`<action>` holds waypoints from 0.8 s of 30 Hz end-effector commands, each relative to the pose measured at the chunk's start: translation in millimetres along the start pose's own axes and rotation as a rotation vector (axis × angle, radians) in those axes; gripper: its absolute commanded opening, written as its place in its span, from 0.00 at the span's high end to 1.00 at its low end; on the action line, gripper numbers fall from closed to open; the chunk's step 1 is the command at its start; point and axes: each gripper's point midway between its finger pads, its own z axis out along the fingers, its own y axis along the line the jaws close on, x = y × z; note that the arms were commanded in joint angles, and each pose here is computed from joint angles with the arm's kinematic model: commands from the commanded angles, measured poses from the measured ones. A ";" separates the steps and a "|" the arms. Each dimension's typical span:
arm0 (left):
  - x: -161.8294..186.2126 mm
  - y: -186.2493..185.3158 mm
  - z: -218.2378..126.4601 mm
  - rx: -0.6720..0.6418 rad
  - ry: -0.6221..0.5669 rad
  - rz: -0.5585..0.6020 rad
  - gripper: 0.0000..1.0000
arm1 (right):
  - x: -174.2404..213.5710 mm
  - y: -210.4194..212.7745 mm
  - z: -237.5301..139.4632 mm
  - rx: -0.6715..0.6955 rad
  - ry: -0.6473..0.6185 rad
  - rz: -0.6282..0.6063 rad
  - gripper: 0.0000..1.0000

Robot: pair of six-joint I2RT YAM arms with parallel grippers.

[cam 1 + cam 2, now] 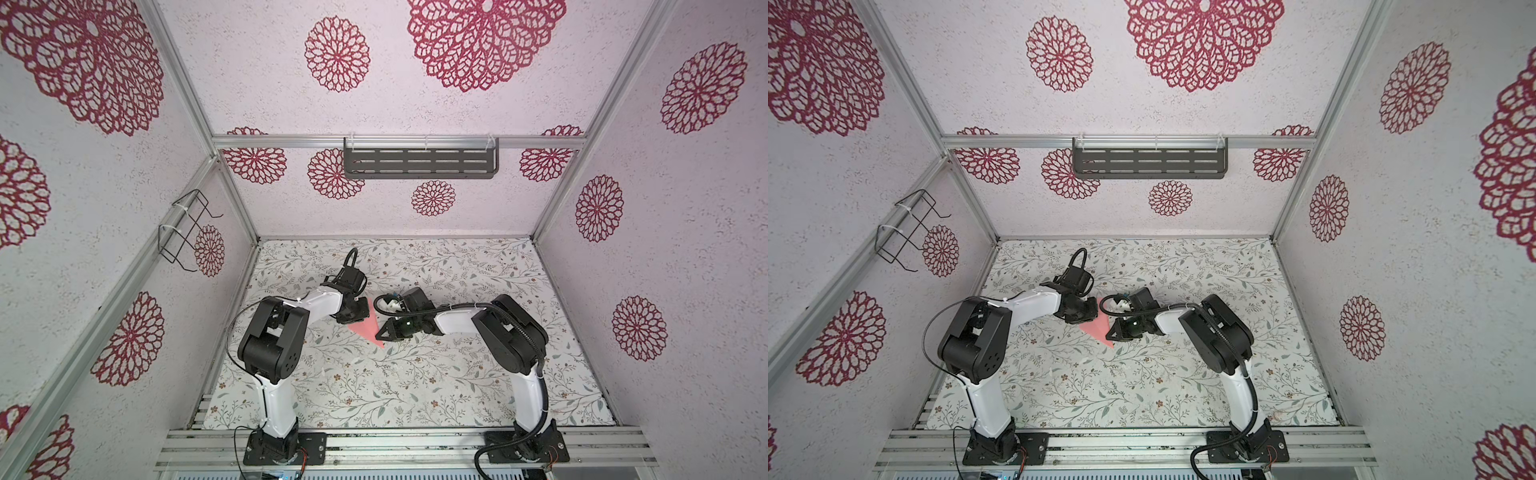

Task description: Fold a paper plane with a square sheet of paper (pick it up from the middle)

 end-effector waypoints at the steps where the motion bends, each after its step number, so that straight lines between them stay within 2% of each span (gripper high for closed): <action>1: -1.7 9.3 2.3 -0.075 0.005 0.014 0.91 | 44.1 -57.6 -3.3 0.205 0.095 0.137 0.91; 4: 1.2 17.2 16.4 -0.124 0.032 0.007 0.92 | 45.6 -59.2 -2.6 0.207 0.097 0.141 0.91; 13: -3.4 37.1 26.1 -0.249 0.058 0.007 0.92 | 48.1 -60.6 -2.6 0.205 0.099 0.145 0.91; 24: -16.0 59.7 29.2 -0.280 0.058 -0.031 0.92 | 49.5 -62.1 -2.5 0.207 0.098 0.148 0.91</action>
